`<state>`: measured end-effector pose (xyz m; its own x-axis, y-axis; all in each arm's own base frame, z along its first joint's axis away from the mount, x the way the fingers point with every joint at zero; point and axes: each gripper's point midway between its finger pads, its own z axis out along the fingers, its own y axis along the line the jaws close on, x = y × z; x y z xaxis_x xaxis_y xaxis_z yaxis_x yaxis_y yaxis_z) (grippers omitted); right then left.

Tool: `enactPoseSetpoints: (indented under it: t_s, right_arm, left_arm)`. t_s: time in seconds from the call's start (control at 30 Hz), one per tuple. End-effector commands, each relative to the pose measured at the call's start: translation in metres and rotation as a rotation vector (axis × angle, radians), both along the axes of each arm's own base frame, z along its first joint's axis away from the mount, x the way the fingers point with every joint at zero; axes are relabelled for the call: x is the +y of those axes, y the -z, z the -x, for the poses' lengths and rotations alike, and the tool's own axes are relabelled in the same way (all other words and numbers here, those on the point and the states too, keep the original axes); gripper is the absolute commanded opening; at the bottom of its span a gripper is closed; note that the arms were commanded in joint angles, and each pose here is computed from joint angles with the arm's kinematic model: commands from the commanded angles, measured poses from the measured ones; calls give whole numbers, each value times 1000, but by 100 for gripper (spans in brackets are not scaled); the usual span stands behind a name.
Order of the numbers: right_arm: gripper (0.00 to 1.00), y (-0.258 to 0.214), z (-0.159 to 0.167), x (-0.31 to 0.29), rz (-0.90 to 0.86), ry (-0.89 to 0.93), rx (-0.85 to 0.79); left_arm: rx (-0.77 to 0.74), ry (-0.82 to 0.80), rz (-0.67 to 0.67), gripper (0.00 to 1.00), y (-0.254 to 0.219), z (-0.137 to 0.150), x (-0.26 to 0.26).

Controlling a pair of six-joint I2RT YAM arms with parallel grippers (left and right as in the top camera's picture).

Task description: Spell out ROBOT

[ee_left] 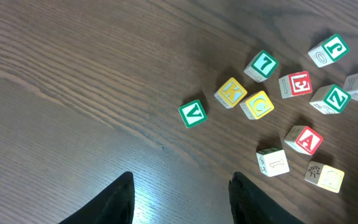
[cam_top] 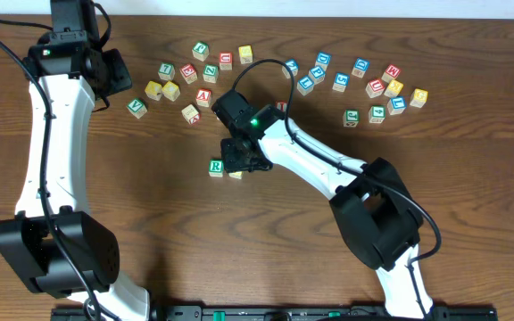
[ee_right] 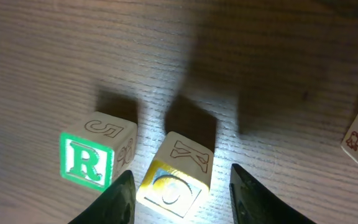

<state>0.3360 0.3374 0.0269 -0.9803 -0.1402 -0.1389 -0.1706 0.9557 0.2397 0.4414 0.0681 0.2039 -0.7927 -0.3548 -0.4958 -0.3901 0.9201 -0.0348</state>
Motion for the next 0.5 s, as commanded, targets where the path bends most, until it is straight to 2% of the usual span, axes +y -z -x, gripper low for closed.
enactPoseSetpoints:
  t_s: [0.0,0.47]
  right_arm:
    - [40,10,4,0,12,8,22]
    - [26,11,-4,-7,28,27,7]
  left_arm:
    - [2,8,-16,49,-2,3,2]
    - [2,8,-16,48,-2,3,2]
